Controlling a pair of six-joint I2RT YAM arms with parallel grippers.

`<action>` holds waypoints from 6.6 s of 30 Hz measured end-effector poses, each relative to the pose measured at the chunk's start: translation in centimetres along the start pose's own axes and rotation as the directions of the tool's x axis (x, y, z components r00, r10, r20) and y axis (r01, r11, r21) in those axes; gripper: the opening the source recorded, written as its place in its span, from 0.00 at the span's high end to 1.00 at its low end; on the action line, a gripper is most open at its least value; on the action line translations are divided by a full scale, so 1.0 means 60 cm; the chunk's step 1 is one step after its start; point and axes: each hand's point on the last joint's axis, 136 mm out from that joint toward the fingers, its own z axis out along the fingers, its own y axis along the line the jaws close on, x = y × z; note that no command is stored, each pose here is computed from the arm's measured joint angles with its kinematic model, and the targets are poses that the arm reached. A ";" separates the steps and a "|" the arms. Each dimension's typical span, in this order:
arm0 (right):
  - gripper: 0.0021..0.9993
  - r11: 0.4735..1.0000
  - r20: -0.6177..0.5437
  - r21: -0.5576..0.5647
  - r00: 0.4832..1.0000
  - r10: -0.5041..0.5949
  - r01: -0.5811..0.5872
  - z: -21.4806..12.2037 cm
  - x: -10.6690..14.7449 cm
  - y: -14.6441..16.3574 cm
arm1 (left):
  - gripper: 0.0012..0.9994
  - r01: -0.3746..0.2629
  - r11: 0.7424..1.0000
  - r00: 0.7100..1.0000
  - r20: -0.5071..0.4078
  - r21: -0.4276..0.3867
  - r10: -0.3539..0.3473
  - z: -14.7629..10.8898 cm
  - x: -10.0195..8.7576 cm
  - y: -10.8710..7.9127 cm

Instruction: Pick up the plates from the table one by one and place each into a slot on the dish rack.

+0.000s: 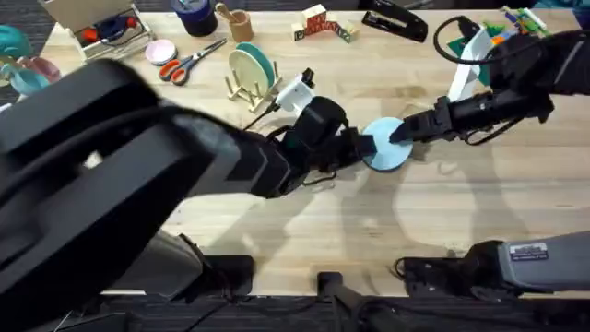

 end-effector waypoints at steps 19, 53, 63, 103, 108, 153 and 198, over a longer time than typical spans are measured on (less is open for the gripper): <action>0.97 0.932 0.015 0.168 0.945 -0.327 0.320 -0.120 -0.112 0.131 | 0.96 -0.241 0.887 0.944 0.116 -0.393 0.308 -0.241 -0.013 0.007; 0.97 0.558 0.095 0.290 0.557 -0.825 0.778 -0.082 -0.236 0.421 | 0.01 -0.514 0.418 0.660 -0.034 -0.749 0.751 -0.616 -0.086 -0.116; 0.97 0.506 0.127 0.278 0.491 -0.862 0.817 -0.028 -0.316 0.481 | 0.01 -0.558 0.357 0.624 -0.095 -0.749 0.776 -0.618 -0.085 -0.112; 0.97 0.546 0.124 0.368 0.542 -0.831 0.752 0.141 -0.417 0.429 | 0.01 -0.571 0.340 0.611 -0.111 -0.747 0.784 -0.618 -0.086 -0.112; 0.97 0.559 0.109 0.358 0.562 -0.820 0.748 0.159 -0.414 0.418 | 0.01 -0.572 0.339 0.611 -0.112 -0.747 0.784 -0.618 -0.086 -0.112; 0.97 0.620 0.001 0.311 0.652 -0.758 0.720 0.257 -0.387 0.349 | 0.01 -0.572 0.339 0.611 -0.112 -0.747 0.784 -0.618 -0.086 -0.112; 0.02 0.619 -0.003 0.358 0.664 -0.748 0.699 -0.073 -0.264 0.444 | 0.01 -0.578 0.328 0.612 -0.132 -0.748 0.779 -0.620 -0.082 -0.106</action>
